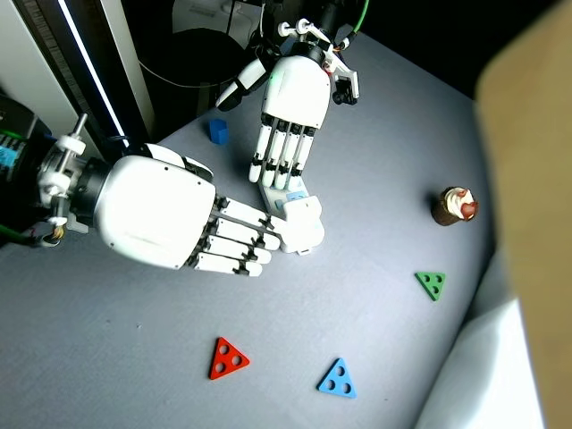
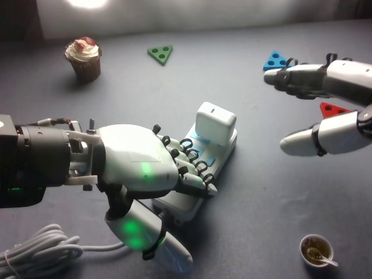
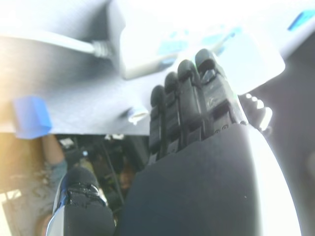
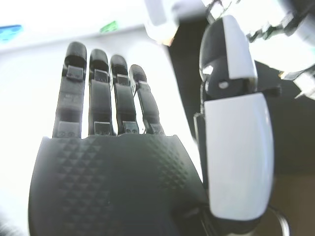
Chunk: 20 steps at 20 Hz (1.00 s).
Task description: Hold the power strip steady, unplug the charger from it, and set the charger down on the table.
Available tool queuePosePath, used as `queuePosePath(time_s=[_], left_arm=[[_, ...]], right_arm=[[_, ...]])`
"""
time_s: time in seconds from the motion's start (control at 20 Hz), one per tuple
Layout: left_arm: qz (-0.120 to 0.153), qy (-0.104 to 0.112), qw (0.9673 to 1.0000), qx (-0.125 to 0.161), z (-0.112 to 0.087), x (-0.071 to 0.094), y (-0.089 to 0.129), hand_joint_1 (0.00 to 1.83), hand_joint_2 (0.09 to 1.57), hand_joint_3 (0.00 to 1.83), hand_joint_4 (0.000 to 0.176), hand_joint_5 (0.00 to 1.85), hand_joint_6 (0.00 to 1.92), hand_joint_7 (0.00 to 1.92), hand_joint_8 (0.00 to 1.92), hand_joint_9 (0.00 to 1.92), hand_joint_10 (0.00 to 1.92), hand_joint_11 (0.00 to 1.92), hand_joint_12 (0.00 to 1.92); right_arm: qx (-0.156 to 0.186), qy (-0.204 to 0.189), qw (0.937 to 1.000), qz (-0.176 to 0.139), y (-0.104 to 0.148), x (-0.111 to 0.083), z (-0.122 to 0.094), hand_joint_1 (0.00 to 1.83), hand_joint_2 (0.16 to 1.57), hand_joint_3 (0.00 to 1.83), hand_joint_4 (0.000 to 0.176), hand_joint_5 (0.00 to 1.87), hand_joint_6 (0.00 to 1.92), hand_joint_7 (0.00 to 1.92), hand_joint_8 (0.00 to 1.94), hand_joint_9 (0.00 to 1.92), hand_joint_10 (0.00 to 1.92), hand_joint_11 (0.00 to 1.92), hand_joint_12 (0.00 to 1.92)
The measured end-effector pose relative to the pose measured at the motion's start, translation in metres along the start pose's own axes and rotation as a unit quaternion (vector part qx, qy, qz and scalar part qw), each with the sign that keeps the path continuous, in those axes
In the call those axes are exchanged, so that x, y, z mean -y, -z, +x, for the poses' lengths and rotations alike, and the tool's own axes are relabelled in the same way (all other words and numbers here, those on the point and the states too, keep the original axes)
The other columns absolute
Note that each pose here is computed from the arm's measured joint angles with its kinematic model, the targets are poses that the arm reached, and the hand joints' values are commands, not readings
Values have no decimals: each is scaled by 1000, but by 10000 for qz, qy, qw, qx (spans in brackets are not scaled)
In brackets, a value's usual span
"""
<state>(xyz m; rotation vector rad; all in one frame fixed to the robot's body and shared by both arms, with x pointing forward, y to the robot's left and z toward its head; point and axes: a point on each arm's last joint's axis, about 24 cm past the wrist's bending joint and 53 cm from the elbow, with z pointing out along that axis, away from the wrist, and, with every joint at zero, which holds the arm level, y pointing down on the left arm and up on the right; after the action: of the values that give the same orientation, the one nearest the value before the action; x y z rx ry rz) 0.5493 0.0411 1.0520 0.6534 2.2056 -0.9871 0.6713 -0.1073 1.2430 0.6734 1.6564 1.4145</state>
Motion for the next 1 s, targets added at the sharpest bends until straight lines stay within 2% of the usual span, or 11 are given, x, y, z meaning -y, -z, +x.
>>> queuePosePath(time_s=[0.15, 0.25, 0.5, 0.6, 0.8, 1.0], left_arm=[[-50, -4, 10000, 18, -2, -4, -1, 0, 1010, 0, 0, 238, 5, 273, 6, 263, 9, 191, 133], [-49, -11, 10000, 1, 0, -4, -1, 0, 1005, 0, 0, 234, 2, 272, 5, 258, 5, 184, 127], [-51, 70, 9999, -95, 9, -6, -2, 0, 1007, 0, 0, 236, 1, 274, 3, 254, 2, 178, 120], [-49, 80, 9999, -114, 11, -6, -3, 0, 1009, 0, 0, 226, 0, 264, 0, 246, 0, 181, 116], [-48, 86, 9999, -123, 12, -6, -4, 0, 1013, 2, 0, 220, 4, 251, 4, 232, 4, 173, 106], [-61, 78, 9998, -196, 15, -7, -4, 0, 1011, 0, 0, 228, 9, 260, 9, 242, 9, 181, 105]], right_arm=[[11, -501, 9986, 160, -3, 8, 3, 1054, 1030, 8, 0, 241, 8, 295, 8, 321, 10, 323, 96], [-69, -878, 9954, 369, -5, 18, 10, 1041, 1031, 7, 0, 264, 15, 303, 9, 320, 7, 324, 98], [-202, -942, 9947, 347, -14, 17, 26, 1029, 1033, 4, 0, 273, 9, 317, 8, 335, 8, 333, 104], [-190, -1016, 9940, 370, -23, 22, 32, 1035, 1084, 16, 0, 246, 0, 316, 3, 342, 5, 346, 117], [-32, -1225, 9912, 496, -42, 34, 27, 1055, 1094, 0, 0, 235, 2, 312, 2, 334, 1, 327, 147], [89, -1368, 9896, 429, -59, 32, 23, 1070, 1083, 0, 0, 270, 12, 342, 11, 370, 12, 363, 169]])
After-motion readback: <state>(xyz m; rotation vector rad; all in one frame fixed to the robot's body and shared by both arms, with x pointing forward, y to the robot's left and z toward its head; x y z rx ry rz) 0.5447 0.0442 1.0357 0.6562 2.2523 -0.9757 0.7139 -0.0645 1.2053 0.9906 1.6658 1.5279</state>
